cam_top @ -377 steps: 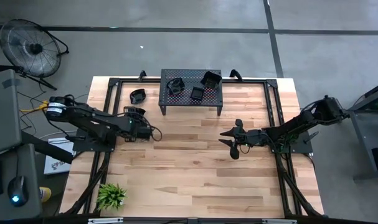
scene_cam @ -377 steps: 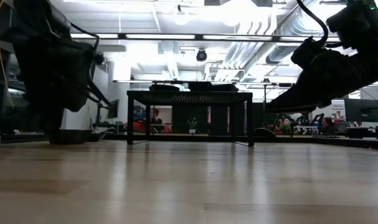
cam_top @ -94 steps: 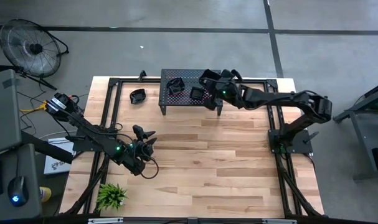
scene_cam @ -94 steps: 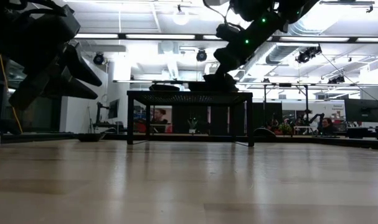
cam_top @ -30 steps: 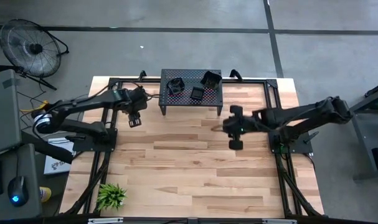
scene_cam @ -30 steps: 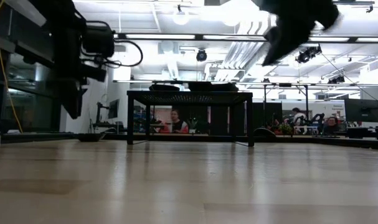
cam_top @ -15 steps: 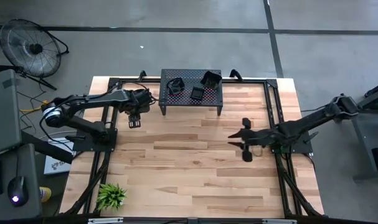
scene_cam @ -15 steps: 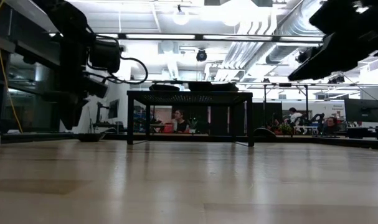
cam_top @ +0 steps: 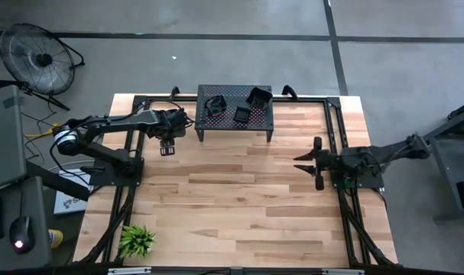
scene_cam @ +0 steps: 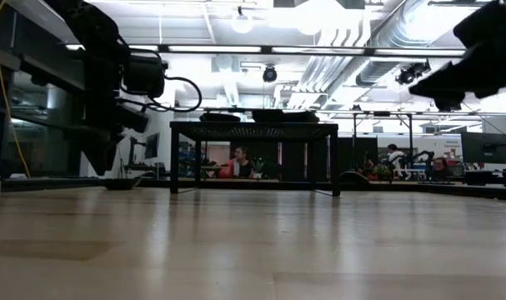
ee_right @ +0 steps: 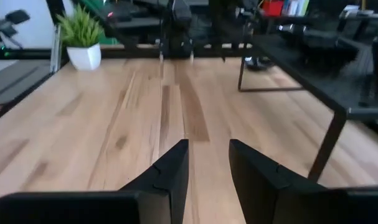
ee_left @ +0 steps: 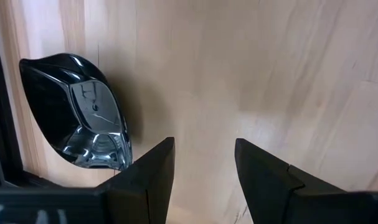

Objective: Pick & Place Mini shaped plates
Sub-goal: Stack the black leaf-shaped plate on top of the black leaf-shaped plate on the shelf

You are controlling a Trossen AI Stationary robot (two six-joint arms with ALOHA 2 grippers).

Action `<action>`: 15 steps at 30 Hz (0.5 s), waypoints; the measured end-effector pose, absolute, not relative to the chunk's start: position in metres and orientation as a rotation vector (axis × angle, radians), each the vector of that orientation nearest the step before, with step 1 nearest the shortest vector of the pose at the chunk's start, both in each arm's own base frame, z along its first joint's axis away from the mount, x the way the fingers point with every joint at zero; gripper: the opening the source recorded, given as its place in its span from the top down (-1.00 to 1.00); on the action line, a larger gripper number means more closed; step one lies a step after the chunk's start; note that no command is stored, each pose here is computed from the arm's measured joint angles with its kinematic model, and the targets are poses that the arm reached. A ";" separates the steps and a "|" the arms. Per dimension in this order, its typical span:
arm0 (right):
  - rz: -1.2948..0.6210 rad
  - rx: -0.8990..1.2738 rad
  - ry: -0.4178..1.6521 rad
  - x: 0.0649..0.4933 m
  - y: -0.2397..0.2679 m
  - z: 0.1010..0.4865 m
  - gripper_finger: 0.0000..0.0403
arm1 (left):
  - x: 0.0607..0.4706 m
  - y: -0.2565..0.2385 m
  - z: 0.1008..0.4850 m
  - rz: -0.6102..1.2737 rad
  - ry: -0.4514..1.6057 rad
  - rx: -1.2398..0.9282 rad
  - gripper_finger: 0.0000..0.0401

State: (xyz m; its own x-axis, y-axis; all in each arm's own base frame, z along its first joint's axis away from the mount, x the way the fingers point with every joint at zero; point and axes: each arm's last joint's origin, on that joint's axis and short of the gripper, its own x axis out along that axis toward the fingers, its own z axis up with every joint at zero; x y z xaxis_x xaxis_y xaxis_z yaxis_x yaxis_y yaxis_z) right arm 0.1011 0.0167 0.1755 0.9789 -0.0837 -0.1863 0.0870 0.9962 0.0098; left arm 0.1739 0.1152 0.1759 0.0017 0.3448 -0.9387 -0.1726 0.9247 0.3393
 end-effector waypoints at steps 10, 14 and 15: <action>0.073 0.018 0.144 0.089 0.013 0.176 0.45 | 0.176 0.116 0.176 0.407 1.492 0.137 0.19; 0.092 0.007 0.054 0.094 0.013 0.172 0.45 | 0.176 0.116 0.176 0.400 1.482 0.131 0.19; 0.098 0.004 0.026 0.095 0.012 0.171 0.45 | 0.176 0.116 0.176 0.400 1.482 0.131 0.19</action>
